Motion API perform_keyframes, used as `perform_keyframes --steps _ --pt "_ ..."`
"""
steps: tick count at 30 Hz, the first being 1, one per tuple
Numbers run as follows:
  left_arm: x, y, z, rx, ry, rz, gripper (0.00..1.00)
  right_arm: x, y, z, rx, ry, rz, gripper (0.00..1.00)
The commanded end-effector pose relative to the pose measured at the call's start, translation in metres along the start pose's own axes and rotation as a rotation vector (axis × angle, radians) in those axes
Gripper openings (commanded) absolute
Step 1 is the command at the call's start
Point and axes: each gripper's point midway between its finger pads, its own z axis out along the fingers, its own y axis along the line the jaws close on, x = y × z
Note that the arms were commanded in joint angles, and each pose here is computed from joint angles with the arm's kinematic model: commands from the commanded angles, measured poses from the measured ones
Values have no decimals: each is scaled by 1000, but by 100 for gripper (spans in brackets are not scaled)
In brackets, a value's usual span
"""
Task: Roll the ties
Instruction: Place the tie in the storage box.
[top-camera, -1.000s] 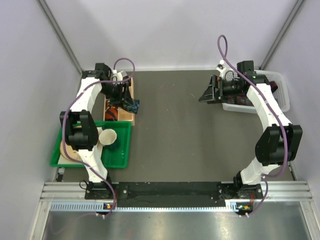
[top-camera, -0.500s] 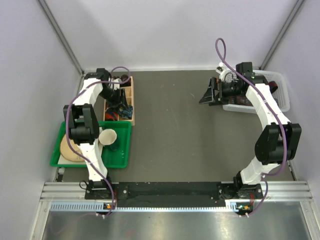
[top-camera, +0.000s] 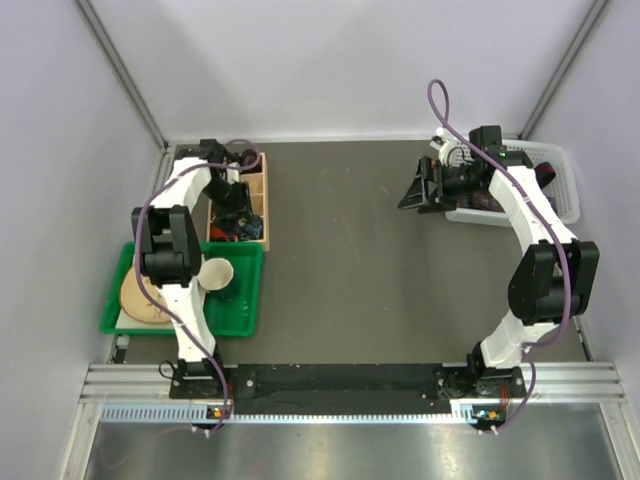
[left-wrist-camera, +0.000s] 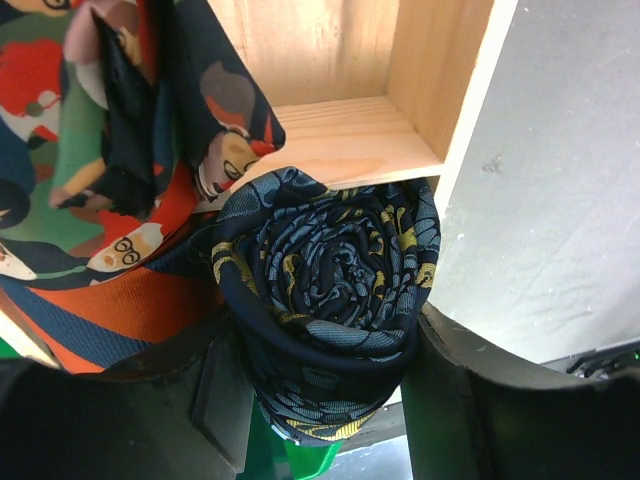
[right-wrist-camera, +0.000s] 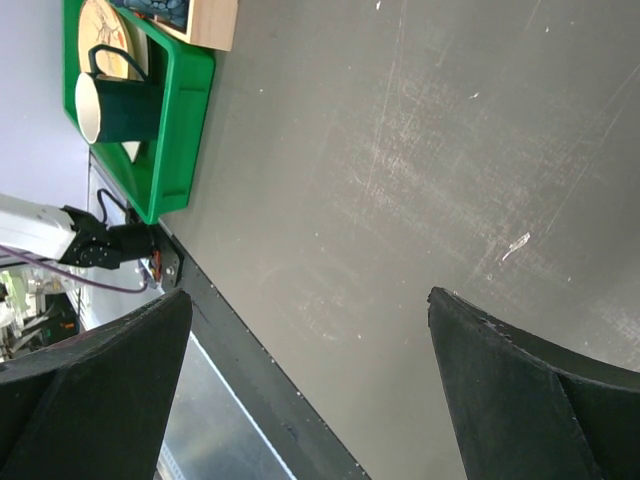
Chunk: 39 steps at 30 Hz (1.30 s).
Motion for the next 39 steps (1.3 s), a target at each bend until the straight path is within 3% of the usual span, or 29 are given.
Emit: perform_keyframes --steps 1,11,19,24,28,32,39 --pt "-3 13 9 -103 -17 -40 0 -3 -2 1 0 -1 -23 99" --pt "-1 2 25 -238 -48 -23 1 -6 -7 4 10 11 -9 99" --pt "2 -8 52 -241 -10 -9 23 -4 -11 4 20 25 -27 99" --pt "2 -9 54 -239 -5 -1 31 -4 -10 3 25 25 -30 99" --pt "1 -12 49 -236 -13 13 59 -7 -11 4 19 21 -28 99" --pt "-1 -16 41 -228 -35 27 73 -9 -11 5 15 18 -28 99" --pt "0 -19 34 -226 -47 39 82 -11 -10 6 7 16 -21 99"
